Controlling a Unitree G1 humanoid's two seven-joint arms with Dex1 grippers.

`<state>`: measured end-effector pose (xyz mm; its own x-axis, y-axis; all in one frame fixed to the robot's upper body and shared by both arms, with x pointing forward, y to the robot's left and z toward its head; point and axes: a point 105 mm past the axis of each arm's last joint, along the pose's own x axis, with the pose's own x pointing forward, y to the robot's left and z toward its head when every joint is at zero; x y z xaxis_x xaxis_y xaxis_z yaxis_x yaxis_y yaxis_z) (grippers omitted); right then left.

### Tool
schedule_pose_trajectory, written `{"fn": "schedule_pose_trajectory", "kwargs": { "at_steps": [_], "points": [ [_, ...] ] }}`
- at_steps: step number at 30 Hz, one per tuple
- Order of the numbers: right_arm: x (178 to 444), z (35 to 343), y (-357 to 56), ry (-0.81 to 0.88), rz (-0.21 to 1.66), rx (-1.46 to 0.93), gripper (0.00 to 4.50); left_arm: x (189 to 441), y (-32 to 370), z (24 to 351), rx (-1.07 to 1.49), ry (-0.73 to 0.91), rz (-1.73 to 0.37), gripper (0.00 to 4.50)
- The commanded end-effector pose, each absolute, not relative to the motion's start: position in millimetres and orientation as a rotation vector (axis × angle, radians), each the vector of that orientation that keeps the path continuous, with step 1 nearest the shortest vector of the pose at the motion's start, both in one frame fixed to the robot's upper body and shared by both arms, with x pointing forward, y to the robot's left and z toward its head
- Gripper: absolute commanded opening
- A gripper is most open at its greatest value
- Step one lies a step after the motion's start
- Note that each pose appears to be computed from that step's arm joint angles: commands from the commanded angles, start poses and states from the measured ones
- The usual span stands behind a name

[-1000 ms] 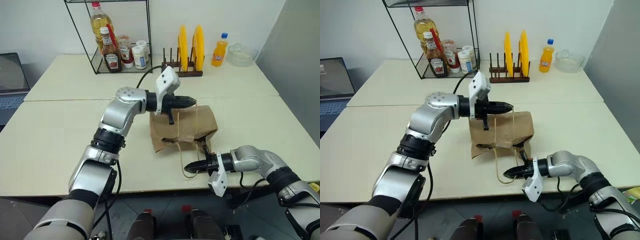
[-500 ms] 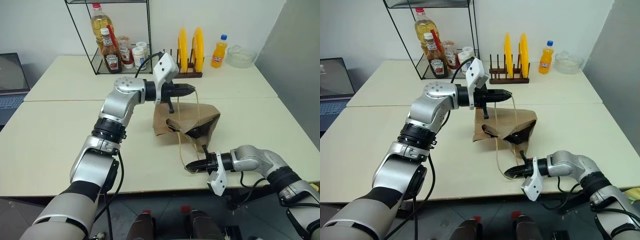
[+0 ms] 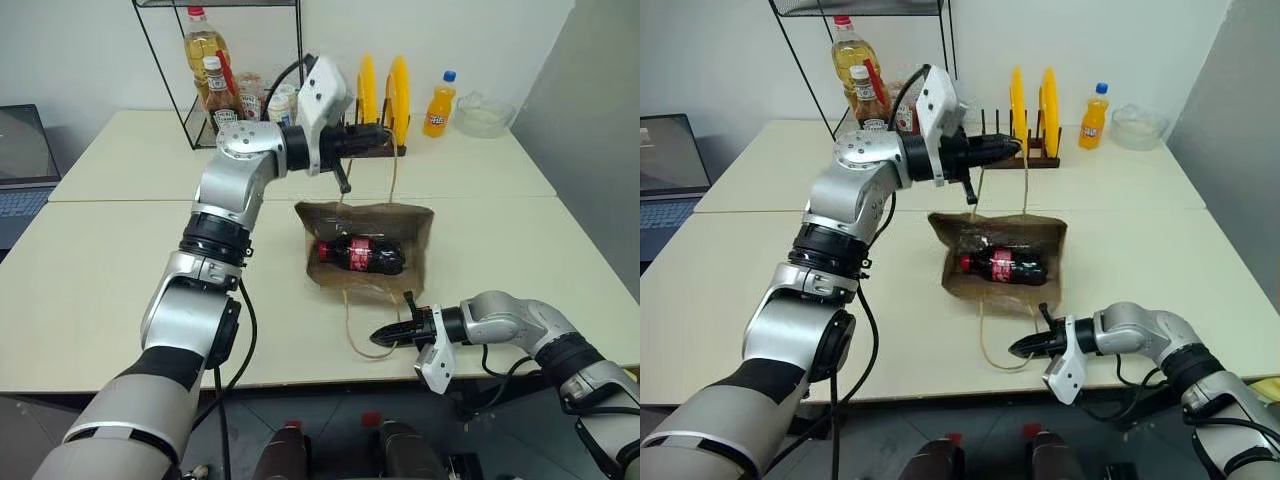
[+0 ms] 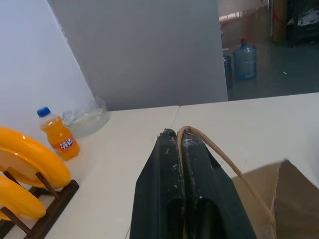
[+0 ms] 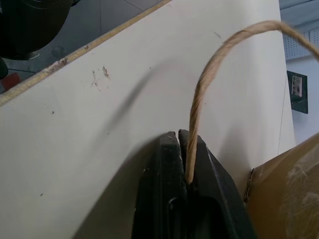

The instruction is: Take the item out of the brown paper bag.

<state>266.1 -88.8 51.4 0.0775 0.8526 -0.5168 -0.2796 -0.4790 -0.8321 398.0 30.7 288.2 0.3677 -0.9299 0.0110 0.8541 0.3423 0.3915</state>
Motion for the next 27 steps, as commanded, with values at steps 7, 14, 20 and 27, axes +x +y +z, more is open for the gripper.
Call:
{"fn": "schedule_pose_trajectory", "kwargs": {
  "at_steps": [7,14,20,27],
  "points": [
    [255.2,44.1,-103.2,-0.407,1.575,-1.312,0.98,392.6,30.2,295.4,0.362,-0.288,-1.191,0.00],
    [246.4,110.8,-107.5,-0.423,1.406,-1.145,3.36,388.1,30.9,292.6,0.362,-0.280,-1.217,0.00],
    [252.7,144.8,-140.2,-0.272,1.213,-1.070,4.44,384.1,27.8,293.9,0.355,-0.288,-1.248,0.00],
    [250.5,210.8,-106.3,-0.206,1.186,-0.547,4.44,381.9,27.1,297.9,0.357,-0.295,-1.267,0.00]
  ]
}}
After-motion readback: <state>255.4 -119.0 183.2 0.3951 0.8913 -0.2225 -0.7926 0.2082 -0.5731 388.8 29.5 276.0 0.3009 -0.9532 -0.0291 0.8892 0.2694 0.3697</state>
